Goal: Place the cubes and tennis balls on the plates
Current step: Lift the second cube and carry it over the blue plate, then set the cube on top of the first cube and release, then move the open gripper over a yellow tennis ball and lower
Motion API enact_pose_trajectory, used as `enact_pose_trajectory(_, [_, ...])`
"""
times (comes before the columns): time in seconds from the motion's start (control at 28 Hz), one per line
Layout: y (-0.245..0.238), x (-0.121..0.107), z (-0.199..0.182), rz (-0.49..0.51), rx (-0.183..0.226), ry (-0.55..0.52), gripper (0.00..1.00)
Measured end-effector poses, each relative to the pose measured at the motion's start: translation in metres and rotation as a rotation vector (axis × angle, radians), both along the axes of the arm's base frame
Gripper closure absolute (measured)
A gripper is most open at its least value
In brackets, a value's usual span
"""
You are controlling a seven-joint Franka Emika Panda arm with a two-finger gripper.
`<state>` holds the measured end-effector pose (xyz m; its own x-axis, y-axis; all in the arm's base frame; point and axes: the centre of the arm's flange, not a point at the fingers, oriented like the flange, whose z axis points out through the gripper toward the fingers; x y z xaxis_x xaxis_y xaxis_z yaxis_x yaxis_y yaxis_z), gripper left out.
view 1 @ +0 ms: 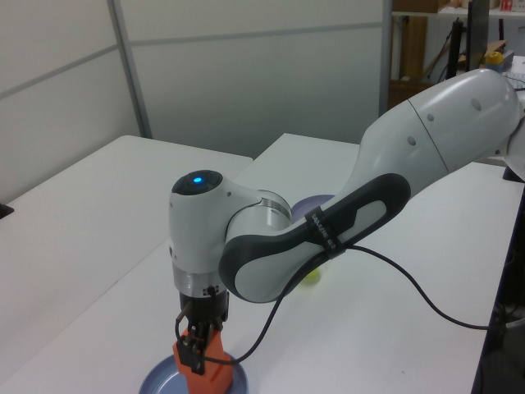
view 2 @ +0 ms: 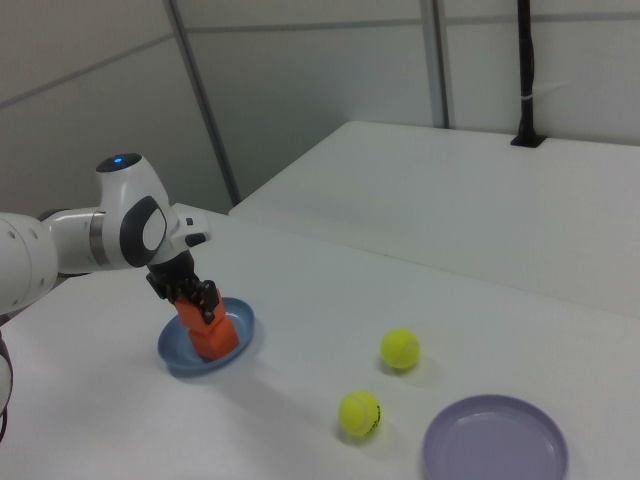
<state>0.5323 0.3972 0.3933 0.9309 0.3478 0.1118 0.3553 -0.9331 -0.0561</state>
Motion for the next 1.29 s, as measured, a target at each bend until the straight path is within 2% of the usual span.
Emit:
enact_pose_trajectory(0.32, [-0.003, 0.001, -0.003, -0.003, -0.008, 0.002, 0.37])
enact_pose_trajectory(0.43, [-0.004, 0.002, -0.004, -0.011, -0.01, 0.004, 0.33])
enact_pose_trajectory(0.54, [-0.006, 0.0, -0.006, -0.027, -0.029, 0.019, 0.33])
enact_pose_trajectory(0.57, [-0.007, 0.0, -0.006, -0.031, -0.038, 0.023, 0.27])
enact_pose_trajectory(0.71, [-0.009, -0.001, 0.001, -0.036, -0.05, 0.024, 0.15])
enact_pose_trajectory(0.75, [-0.01, -0.001, 0.009, -0.039, -0.055, 0.023, 0.06])
enact_pose_trajectory(0.82, [-0.013, -0.002, 0.02, -0.047, -0.061, 0.019, 0.01])
enact_pose_trajectory(1.0, [-0.038, -0.001, 0.069, -0.095, -0.085, 0.002, 0.0])
enact_pose_trajectory(1.29, [-0.13, 0.015, 0.141, -0.221, -0.041, 0.02, 0.0])
